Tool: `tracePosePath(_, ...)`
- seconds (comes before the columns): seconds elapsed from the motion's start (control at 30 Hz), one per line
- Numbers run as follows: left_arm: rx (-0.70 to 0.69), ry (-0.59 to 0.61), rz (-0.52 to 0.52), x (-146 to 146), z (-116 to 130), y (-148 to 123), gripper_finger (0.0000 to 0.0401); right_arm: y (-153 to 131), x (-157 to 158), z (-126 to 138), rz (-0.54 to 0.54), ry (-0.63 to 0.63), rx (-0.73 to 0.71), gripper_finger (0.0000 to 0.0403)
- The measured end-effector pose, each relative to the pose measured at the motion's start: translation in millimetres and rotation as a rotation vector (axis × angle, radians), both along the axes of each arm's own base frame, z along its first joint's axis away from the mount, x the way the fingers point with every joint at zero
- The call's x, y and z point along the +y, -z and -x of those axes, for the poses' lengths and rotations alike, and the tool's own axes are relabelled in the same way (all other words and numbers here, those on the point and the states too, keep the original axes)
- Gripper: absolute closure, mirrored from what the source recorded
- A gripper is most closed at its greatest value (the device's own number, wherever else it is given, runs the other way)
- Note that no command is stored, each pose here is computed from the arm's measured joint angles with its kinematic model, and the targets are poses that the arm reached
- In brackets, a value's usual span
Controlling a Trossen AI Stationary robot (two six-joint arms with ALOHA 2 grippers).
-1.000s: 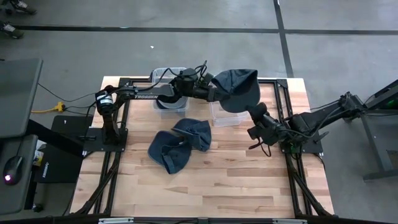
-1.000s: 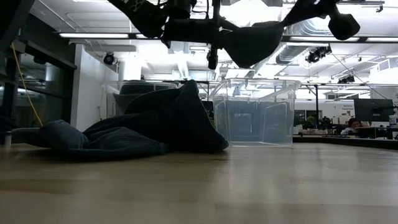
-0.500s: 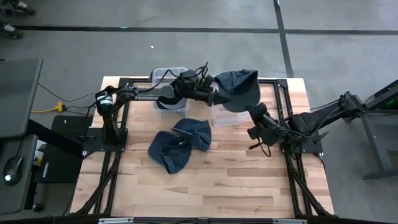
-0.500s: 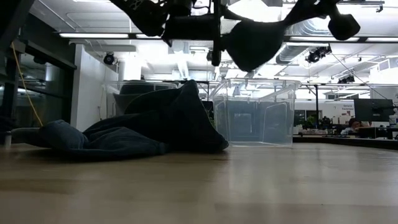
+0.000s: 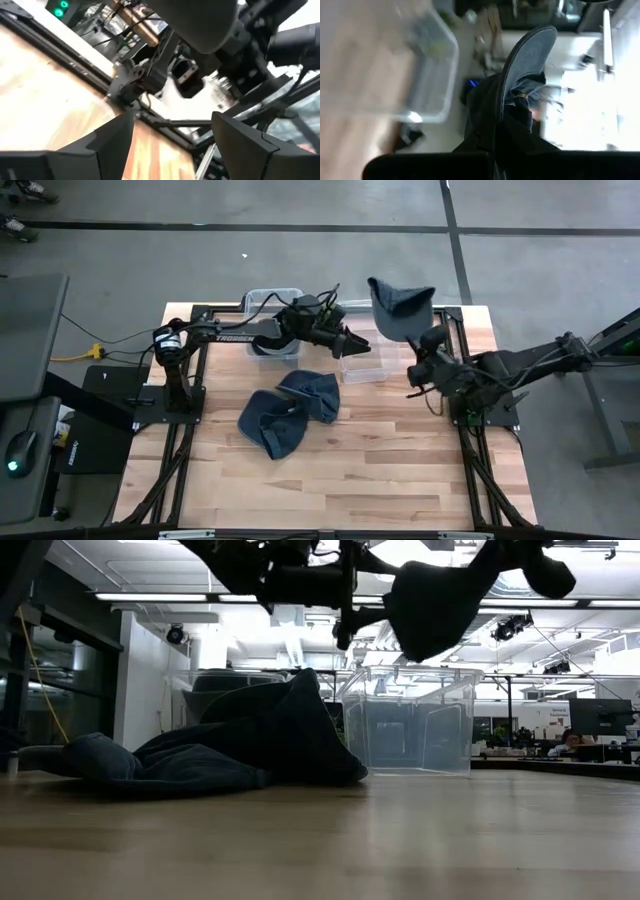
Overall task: Pick & Place hat
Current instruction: Put the bottom blue cap into the right transparent bin
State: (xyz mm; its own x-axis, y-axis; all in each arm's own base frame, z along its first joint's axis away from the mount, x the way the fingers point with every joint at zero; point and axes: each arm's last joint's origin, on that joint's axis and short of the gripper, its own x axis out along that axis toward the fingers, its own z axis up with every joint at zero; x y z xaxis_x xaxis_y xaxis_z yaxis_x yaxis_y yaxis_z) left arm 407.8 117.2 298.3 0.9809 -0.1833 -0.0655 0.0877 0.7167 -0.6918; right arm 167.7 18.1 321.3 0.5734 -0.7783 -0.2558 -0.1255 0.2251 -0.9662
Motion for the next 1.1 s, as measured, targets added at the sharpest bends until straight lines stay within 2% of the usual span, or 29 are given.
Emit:
tracePosePath(0.1,0.006,-0.02,-0.076,-2,8,-11,0.0144,-4,-4,7,-0.117,-0.068,-0.06,0.04)
tracePosePath(0.37,0.118,-0.103,-0.253,-12,43,-42,0.0153,-10,-21,5,-0.278,-0.167,-0.131,0.04)
tracePosePath(0.63,0.231,-0.173,-0.367,-41,66,-58,0.0154,-8,-37,-7,-0.347,-0.207,-0.143,0.04)
tracePosePath(0.8,0.346,-0.218,-0.437,-63,68,-51,0.0154,-4,-47,-18,-0.361,-0.215,-0.125,0.04)
tracePosePath(1.1,0.392,-0.278,-0.506,-103,68,-50,0.0154,15,-55,-36,-0.386,-0.211,-0.033,0.04)
